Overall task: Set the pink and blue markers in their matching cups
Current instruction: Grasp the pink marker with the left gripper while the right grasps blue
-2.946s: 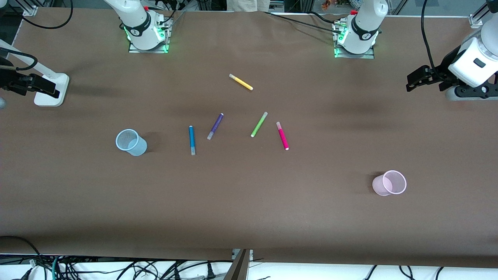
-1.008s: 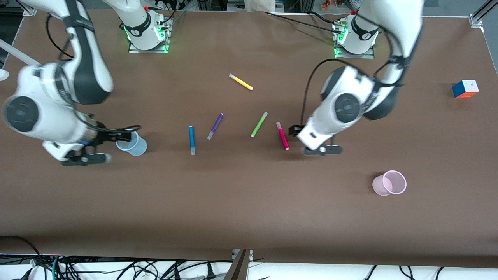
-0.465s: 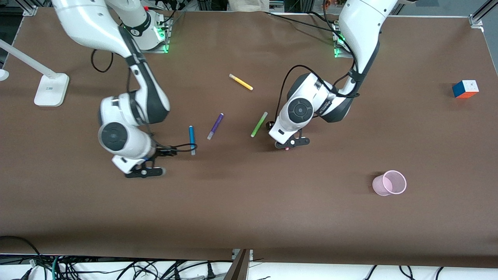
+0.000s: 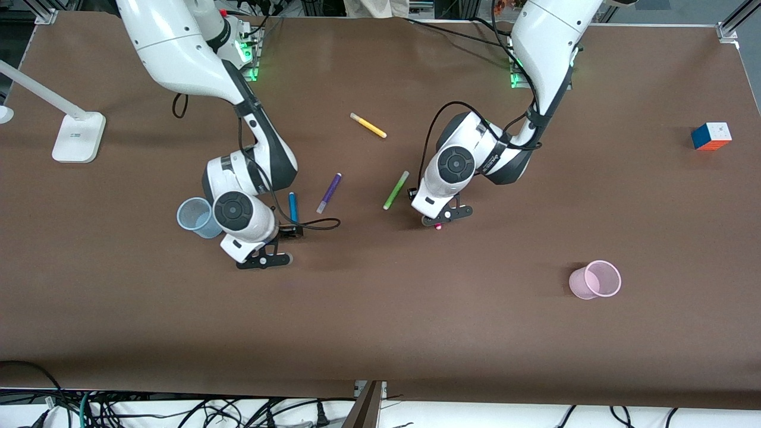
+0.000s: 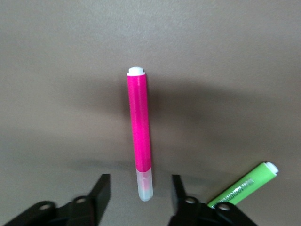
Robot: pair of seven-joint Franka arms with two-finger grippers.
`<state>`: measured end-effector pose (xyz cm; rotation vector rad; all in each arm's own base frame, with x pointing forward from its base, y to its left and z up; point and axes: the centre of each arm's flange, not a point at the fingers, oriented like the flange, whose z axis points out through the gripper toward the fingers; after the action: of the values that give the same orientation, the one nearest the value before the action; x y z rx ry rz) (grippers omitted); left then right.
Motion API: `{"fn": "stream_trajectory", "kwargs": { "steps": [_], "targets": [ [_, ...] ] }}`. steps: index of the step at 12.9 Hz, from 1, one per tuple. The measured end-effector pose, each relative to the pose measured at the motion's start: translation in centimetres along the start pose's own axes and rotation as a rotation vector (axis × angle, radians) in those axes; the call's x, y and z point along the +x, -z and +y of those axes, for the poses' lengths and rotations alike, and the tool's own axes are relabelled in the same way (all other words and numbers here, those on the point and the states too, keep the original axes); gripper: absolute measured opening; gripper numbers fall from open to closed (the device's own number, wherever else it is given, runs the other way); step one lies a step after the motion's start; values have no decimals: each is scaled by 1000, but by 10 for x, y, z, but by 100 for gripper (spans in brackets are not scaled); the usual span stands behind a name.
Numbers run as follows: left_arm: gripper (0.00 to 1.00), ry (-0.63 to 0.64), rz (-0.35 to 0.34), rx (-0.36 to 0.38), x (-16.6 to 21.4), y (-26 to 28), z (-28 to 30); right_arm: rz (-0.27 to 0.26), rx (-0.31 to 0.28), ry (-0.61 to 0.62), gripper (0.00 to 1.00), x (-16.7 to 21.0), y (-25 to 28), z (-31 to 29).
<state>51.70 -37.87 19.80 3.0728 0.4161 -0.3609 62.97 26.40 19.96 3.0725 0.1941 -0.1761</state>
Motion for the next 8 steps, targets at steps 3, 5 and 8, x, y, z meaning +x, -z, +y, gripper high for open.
{"fn": "stream_trajectory", "kwargs": {
  "steps": [3,5,8],
  "targets": [
    [44,-3,-14,15,-4,-13,2,-10,-6,24,100,-6,-7,-15],
    [43,-4,-20,21,-4,-19,2,-14,-8,36,100,-9,-9,-24],
    [31,-10,-20,22,-7,-28,5,-24,-12,38,84,-10,-17,-24]
  ]
}}
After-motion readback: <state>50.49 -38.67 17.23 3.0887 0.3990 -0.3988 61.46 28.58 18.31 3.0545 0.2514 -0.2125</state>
